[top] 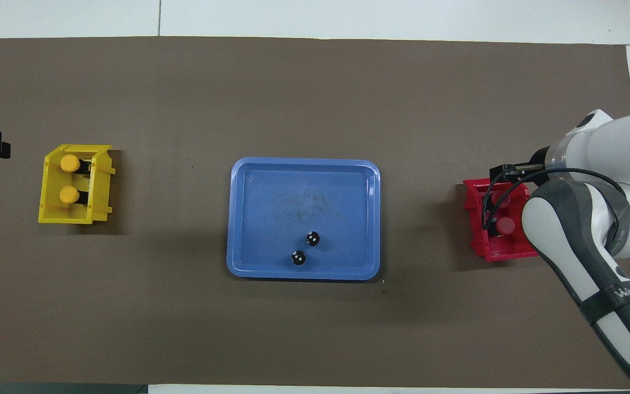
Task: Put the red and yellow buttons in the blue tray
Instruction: 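Reach the right gripper into the red crate and grasp a red button, then carry the red button to the blue tray while the left gripper reaches the yellow crate, then release the red button in the tray while the left gripper lifts a yellow button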
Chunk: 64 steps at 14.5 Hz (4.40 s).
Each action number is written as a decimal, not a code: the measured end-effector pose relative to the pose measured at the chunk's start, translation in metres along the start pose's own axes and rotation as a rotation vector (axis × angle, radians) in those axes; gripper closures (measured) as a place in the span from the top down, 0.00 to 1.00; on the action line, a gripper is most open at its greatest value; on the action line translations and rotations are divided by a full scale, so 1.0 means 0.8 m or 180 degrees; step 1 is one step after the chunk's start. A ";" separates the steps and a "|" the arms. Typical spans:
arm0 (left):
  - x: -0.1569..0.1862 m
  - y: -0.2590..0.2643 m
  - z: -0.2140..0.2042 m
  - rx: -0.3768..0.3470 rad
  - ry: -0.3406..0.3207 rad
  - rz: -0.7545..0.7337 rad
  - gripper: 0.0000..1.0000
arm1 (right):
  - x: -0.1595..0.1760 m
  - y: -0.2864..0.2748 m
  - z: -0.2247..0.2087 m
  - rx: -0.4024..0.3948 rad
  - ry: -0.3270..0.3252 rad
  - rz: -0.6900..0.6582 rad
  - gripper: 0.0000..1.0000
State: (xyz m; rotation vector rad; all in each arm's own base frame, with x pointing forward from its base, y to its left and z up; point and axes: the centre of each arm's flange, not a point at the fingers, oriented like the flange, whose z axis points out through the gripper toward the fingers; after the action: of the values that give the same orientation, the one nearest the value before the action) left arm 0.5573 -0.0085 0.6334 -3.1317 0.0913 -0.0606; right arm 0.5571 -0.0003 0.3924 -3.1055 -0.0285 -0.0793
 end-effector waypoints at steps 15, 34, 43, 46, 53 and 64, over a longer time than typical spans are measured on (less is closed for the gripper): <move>0.000 0.000 0.000 0.0000 0.0000 0.0000 1.00 | -0.044 0.002 0.050 -0.0021 0.0012 -0.0007 0.64; -0.003 -0.001 0.070 0.0002 0.0136 0.0104 1.00 | 0.066 -0.271 -0.169 -0.0155 -0.0138 0.0242 0.41; 0.029 -0.042 0.269 0.0041 0.0207 -0.0004 0.77 | 0.022 -0.492 -0.005 -0.0155 -0.0077 0.0528 0.41; 0.031 -0.047 0.299 0.0043 0.0174 -0.0024 0.76 | 0.016 -0.498 0.021 -0.0152 -0.0073 0.0522 0.41; 0.038 -0.048 0.322 0.0051 0.0210 -0.0024 0.74 | -0.002 -0.501 0.059 -0.0125 -0.0056 0.0536 0.46; 0.049 -0.047 0.327 0.0056 0.0236 -0.0026 0.41 | 0.055 -0.206 -0.140 -0.0156 -0.0055 0.0228 0.99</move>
State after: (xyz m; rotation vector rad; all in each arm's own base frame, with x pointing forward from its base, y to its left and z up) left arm 0.6084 0.0289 0.3742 -3.1124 0.0779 -0.1768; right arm 0.5918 0.1609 0.5122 -3.1523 0.0857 -0.0520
